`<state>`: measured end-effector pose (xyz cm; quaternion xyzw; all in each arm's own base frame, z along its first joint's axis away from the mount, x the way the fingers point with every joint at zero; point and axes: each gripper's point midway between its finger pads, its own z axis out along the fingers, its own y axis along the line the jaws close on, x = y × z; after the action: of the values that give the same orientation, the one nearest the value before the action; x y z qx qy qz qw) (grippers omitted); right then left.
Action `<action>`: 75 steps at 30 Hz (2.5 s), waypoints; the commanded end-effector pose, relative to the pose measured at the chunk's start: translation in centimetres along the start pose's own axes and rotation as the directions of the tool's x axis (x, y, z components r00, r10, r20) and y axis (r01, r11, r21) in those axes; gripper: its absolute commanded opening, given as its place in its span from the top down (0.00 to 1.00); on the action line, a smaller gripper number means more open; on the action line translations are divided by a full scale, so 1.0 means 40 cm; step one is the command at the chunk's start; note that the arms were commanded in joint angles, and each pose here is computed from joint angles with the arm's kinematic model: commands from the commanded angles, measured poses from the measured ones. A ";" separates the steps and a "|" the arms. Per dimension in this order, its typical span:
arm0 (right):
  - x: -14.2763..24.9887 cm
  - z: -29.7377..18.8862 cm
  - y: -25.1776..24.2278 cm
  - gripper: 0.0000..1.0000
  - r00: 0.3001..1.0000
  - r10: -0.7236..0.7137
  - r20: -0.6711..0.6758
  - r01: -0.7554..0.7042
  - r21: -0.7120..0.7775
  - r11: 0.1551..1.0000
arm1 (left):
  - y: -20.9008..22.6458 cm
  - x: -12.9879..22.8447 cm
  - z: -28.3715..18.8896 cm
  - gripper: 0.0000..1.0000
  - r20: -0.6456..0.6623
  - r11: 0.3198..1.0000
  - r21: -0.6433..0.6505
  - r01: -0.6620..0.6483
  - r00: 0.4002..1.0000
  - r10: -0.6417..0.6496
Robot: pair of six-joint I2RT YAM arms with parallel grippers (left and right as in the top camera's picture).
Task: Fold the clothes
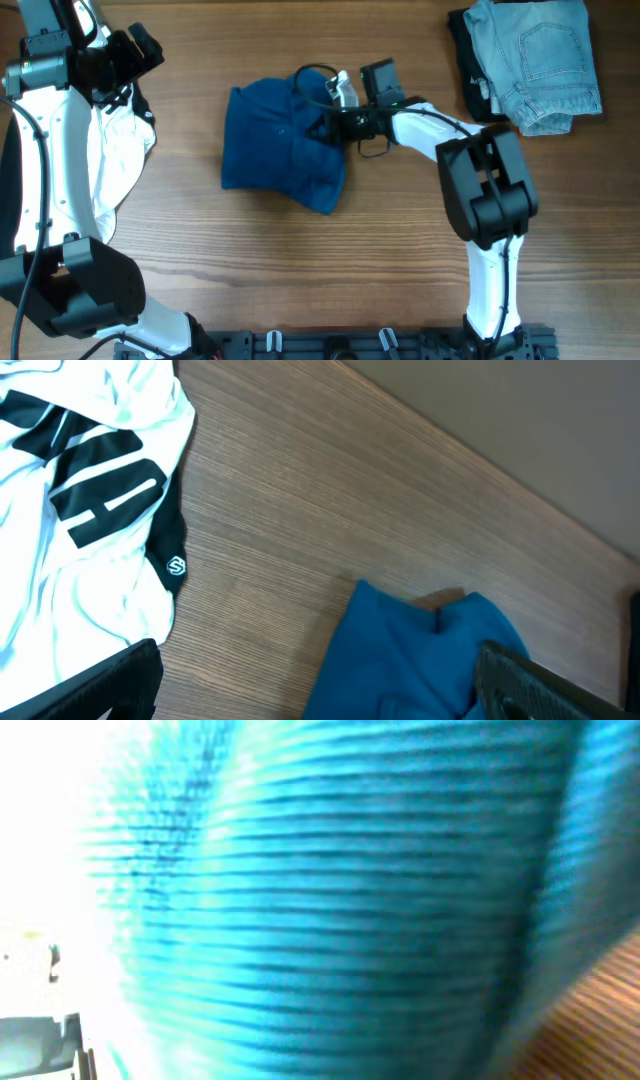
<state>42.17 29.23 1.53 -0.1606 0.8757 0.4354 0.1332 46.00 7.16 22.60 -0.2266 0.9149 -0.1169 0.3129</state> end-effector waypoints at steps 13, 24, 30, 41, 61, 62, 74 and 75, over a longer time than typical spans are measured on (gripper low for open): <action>-0.225 -0.307 0.302 0.96 0.949 -0.129 0.289 0.196 -0.216 0.957 | 0.006 0.002 0.009 0.00 -0.006 1.000 -0.011 -0.016 1.000 0.016; -0.372 -0.616 0.286 0.96 0.779 -0.027 0.627 -0.008 0.053 0.999 | 0.008 0.008 0.009 0.00 -0.016 1.000 -0.014 -0.014 1.000 0.014; -0.408 -0.826 0.112 0.96 0.628 0.072 0.775 -0.217 0.085 0.973 | 0.007 0.008 0.009 0.00 -0.015 1.000 -0.014 -0.014 1.000 0.014; -0.459 -1.156 -0.067 0.96 0.307 -0.133 0.942 -0.281 0.223 0.934 | 0.006 0.004 0.009 0.00 -0.009 1.000 -0.012 -0.016 1.000 0.016; -0.233 -1.109 -0.655 0.34 0.411 0.019 0.911 -0.528 0.221 0.820 | 0.019 0.028 0.065 0.00 -0.062 1.000 -0.024 -0.010 0.998 0.008; -0.217 -1.100 -0.649 0.13 0.446 0.042 0.894 -0.513 0.217 0.830 | 0.020 0.032 0.073 0.00 -0.069 1.000 -0.026 -0.010 0.998 0.008; -0.048 -1.251 -0.447 0.01 0.674 -0.046 0.737 -0.538 0.533 0.653 | 0.023 0.038 0.078 0.00 -0.080 1.000 -0.030 -0.008 0.997 0.006; -0.060 -1.269 -0.417 0.02 0.679 -0.091 0.729 -0.511 0.558 0.654 | 0.023 0.038 0.078 0.00 -0.081 1.000 -0.030 -0.008 0.997 0.006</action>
<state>46.67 -20.82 14.39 0.2847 0.8610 0.1601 0.3897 46.45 7.21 19.30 -0.2328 0.9262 -0.1121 0.2746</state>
